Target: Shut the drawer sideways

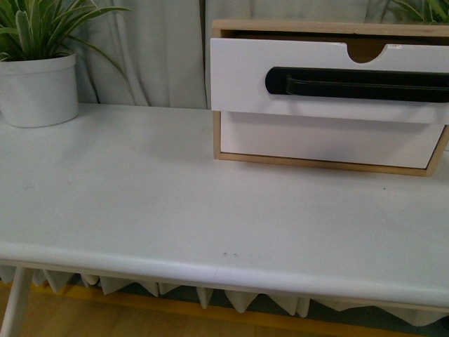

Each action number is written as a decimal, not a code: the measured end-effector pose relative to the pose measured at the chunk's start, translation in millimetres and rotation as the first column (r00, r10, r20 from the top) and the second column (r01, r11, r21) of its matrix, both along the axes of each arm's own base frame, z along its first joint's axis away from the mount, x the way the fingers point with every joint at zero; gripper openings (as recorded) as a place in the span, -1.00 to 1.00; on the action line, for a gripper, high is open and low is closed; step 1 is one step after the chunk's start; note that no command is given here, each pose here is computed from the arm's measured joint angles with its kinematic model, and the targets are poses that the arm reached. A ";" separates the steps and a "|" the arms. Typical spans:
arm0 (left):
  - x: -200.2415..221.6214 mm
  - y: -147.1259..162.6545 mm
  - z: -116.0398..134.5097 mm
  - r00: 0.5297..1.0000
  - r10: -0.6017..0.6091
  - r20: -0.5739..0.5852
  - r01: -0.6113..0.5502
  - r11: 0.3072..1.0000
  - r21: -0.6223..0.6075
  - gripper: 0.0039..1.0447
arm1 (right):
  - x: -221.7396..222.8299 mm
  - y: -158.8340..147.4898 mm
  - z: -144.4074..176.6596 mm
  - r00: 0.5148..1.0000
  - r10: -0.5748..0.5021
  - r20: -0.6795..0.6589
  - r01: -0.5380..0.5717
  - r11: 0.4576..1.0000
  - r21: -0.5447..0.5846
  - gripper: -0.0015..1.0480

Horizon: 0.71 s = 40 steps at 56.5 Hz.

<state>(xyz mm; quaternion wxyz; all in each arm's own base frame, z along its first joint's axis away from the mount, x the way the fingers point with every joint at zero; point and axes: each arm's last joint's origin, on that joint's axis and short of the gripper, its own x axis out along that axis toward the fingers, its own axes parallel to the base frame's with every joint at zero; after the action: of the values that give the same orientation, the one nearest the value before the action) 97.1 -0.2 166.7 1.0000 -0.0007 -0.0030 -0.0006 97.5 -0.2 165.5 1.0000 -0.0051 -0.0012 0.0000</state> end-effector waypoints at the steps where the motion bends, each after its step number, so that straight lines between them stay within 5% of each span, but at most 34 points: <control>1: 0.0 0.0 0.0 1.000 0.000 0.000 0.000 1.000 0.000 0.88 | 0.0 0.0 0.0 1.000 0.000 0.000 0.000 1.000 0.000 0.82; 7: 0.4 0.0 -0.9 0.997 0.068 -0.028 -0.067 0.997 0.041 0.88 | 0.5 0.0 0.0 0.992 -0.002 -0.128 0.008 0.999 0.051 0.82; 14: 4.6 -9.4 7.3 0.968 0.250 -0.026 -0.223 0.902 0.370 0.88 | 12.0 -2.8 14.9 0.970 0.050 -0.237 -0.024 0.994 0.111 0.82; 18: 8.6 -15.0 12.5 0.978 0.208 0.017 -0.190 0.852 0.488 0.88 | 21.2 -6.5 31.3 0.972 0.071 -0.223 -0.048 0.993 0.108 0.82; 27: 35.6 -26.4 32.2 0.990 -0.001 0.141 -0.114 0.581 0.806 0.88 | 56.4 -13.5 72.5 0.938 0.155 -0.311 -0.177 0.983 -0.041 0.82; 40: 68.4 -42.0 56.4 0.958 -0.205 0.203 -0.131 0.320 0.938 0.88 | 85.7 -16.4 113.8 0.915 0.192 -0.355 -0.295 0.918 -0.264 0.82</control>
<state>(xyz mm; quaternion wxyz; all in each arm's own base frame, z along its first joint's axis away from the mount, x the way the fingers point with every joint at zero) 165.6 -42.2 223.0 0.7996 0.5820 -0.1459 -0.0254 183.2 -16.6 279.3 0.9650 -0.1627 0.1614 0.1273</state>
